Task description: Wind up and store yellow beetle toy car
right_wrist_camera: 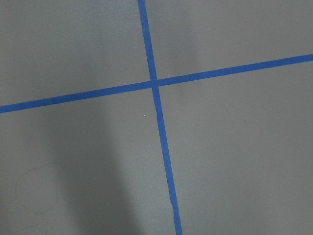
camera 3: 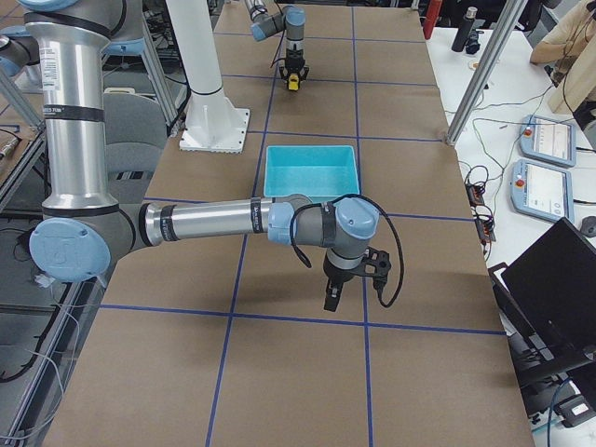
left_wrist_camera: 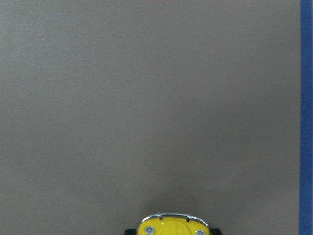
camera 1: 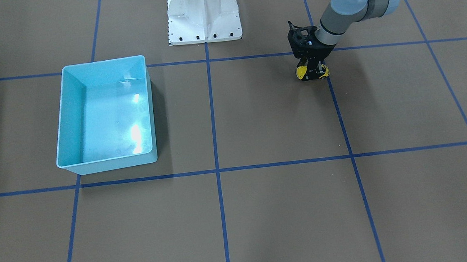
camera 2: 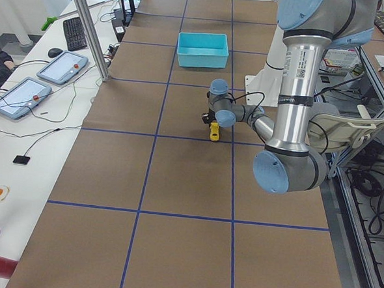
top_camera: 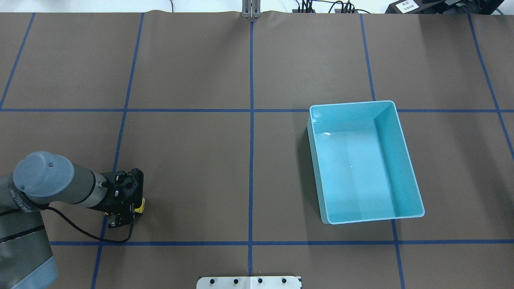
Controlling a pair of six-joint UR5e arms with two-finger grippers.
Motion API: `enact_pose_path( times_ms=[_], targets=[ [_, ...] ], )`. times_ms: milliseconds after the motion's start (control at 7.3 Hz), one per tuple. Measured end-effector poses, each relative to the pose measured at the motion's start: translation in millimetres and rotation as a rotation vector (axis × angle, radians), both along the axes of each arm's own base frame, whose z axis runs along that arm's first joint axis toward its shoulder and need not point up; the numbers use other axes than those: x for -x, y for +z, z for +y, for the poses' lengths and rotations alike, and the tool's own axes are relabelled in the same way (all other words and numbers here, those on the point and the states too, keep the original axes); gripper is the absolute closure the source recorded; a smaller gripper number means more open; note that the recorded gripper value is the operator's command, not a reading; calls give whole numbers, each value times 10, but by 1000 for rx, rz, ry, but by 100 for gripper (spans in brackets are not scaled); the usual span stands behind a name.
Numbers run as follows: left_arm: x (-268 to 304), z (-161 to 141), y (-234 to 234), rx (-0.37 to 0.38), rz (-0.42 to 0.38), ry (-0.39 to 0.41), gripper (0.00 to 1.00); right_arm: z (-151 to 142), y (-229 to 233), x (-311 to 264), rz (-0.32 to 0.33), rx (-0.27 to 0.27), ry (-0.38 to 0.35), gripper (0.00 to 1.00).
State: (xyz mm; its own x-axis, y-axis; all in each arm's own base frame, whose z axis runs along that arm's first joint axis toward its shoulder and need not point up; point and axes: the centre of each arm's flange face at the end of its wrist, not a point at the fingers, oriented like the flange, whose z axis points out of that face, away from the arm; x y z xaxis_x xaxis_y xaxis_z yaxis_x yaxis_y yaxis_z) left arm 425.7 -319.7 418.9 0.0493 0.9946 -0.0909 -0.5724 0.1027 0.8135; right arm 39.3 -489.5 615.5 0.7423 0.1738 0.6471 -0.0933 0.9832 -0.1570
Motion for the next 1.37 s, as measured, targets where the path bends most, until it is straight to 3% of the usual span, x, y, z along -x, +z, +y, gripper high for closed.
enact_pose_path(
  times_ms=[1370],
  targets=[
    [261, -37, 25, 1, 20, -18, 0, 0, 0, -1, 0, 0, 0, 0]
  ],
)
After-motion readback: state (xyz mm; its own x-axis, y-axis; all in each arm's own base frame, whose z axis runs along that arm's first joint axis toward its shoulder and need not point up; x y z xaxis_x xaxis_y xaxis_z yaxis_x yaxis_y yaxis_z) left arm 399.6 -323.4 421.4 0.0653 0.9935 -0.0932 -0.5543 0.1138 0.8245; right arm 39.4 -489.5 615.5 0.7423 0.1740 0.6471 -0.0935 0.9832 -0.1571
